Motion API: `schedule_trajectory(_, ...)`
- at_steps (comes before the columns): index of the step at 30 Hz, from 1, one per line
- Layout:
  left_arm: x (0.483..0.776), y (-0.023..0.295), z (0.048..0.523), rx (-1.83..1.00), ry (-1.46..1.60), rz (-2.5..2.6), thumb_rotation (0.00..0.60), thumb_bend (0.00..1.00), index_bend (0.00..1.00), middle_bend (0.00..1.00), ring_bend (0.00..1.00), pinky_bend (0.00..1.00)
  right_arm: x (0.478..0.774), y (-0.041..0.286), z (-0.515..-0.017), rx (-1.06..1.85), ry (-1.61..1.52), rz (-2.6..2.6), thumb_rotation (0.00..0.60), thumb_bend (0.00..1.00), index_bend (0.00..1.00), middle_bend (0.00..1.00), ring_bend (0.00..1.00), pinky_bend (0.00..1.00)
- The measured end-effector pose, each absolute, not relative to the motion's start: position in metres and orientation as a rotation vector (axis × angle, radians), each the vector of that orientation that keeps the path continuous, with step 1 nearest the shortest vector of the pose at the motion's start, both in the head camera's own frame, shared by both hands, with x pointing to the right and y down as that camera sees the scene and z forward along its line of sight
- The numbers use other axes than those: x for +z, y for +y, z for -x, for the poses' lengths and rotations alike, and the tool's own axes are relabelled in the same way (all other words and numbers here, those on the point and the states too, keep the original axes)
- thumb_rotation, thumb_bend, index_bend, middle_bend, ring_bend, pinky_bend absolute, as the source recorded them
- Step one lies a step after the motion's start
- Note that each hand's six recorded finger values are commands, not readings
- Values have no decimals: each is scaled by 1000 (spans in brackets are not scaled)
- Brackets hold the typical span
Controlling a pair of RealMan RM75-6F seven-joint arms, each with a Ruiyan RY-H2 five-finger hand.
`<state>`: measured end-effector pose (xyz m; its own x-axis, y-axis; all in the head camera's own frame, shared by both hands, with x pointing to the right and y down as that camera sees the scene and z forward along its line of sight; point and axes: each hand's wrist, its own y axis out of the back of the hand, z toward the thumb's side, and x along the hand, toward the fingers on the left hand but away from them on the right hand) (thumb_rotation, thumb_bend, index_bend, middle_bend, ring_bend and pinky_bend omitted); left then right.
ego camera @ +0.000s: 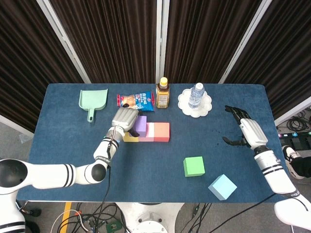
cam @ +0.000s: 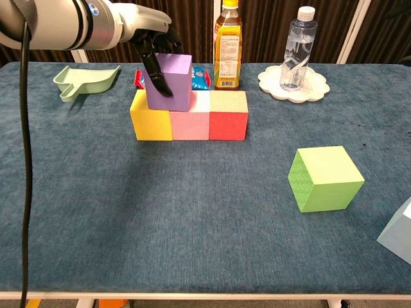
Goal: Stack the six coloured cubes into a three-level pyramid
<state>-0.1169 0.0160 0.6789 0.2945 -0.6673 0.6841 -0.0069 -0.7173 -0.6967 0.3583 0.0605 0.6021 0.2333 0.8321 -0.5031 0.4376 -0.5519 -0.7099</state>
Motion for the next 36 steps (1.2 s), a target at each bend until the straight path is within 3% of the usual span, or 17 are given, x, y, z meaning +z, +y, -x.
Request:
schedule_trajectory(15,682,18,117,-1460,595,1985,600,95,267,376,347,130,603,61,-360,1260,-1170,2090,600,171,0,122,0,0)
schedule_trajectory(36,682,14,117,-1460,586,1983,600,95,270,383,347,130,603,59,-363,1261,-1180,2086,600,172,0,122,0,0)
